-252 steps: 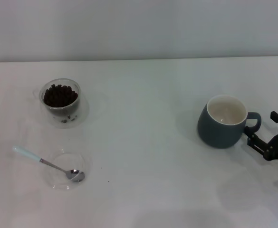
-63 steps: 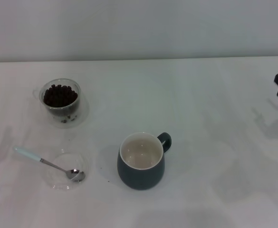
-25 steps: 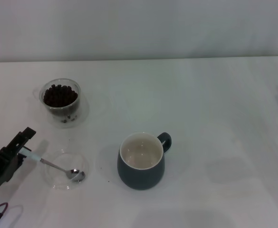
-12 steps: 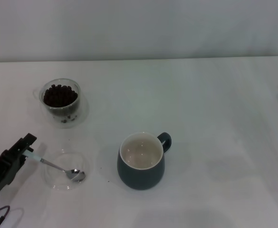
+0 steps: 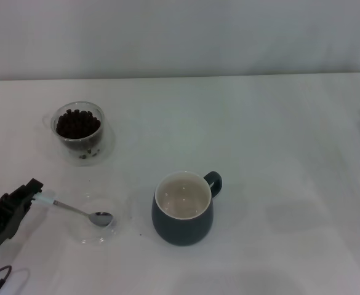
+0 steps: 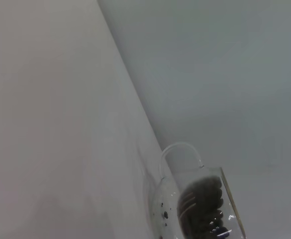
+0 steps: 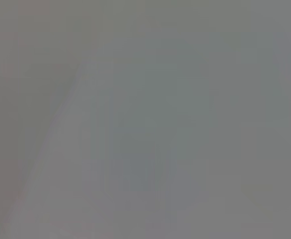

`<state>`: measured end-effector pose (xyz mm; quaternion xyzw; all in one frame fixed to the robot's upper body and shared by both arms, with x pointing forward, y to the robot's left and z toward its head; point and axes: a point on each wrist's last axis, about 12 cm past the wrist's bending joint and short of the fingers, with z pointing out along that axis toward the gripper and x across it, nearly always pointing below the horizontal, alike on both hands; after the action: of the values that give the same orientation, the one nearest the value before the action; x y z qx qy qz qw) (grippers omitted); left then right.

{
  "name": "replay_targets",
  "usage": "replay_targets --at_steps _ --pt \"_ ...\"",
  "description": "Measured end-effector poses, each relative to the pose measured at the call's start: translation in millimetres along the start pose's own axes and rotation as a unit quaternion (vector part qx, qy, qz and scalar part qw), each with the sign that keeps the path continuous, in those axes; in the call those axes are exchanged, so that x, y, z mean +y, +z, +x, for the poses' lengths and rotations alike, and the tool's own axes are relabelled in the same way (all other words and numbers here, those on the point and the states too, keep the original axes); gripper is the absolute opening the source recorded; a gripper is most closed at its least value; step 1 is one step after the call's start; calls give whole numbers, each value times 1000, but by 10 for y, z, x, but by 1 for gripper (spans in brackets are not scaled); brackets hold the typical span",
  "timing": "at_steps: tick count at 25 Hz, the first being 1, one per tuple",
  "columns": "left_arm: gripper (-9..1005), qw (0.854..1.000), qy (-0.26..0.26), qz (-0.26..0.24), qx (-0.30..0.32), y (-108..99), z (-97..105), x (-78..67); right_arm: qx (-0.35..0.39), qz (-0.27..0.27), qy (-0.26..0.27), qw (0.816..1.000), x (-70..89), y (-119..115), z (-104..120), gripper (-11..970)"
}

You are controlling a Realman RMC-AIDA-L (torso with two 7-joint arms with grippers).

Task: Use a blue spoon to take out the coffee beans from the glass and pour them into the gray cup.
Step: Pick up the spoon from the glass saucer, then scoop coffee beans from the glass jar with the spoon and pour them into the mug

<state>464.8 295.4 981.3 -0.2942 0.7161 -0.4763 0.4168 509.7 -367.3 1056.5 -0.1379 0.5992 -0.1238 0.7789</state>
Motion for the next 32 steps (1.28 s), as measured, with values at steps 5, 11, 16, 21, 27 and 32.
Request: replay_targets --at_steps 5,11,16,21,27,32 --pt "139 1000 1 1 0 2 -14 -5 0 -1 0 1000 4 0 0 510" --pt "132 999 18 29 -9 -61 -88 -53 1 -2 -1 1000 5 -2 2 509" --pt "135 996 48 63 -31 -192 -231 -118 1 -4 -5 1000 12 -5 5 509" --pt "135 990 87 96 -51 -299 -453 -226 3 -8 -6 1000 22 -13 10 508" --pt "134 983 132 116 -51 -253 -881 -397 4 -23 -6 1000 80 -19 14 508" --pt "133 979 162 117 -40 -94 -1289 -580 -5 -51 -2 999 182 33 -18 508"
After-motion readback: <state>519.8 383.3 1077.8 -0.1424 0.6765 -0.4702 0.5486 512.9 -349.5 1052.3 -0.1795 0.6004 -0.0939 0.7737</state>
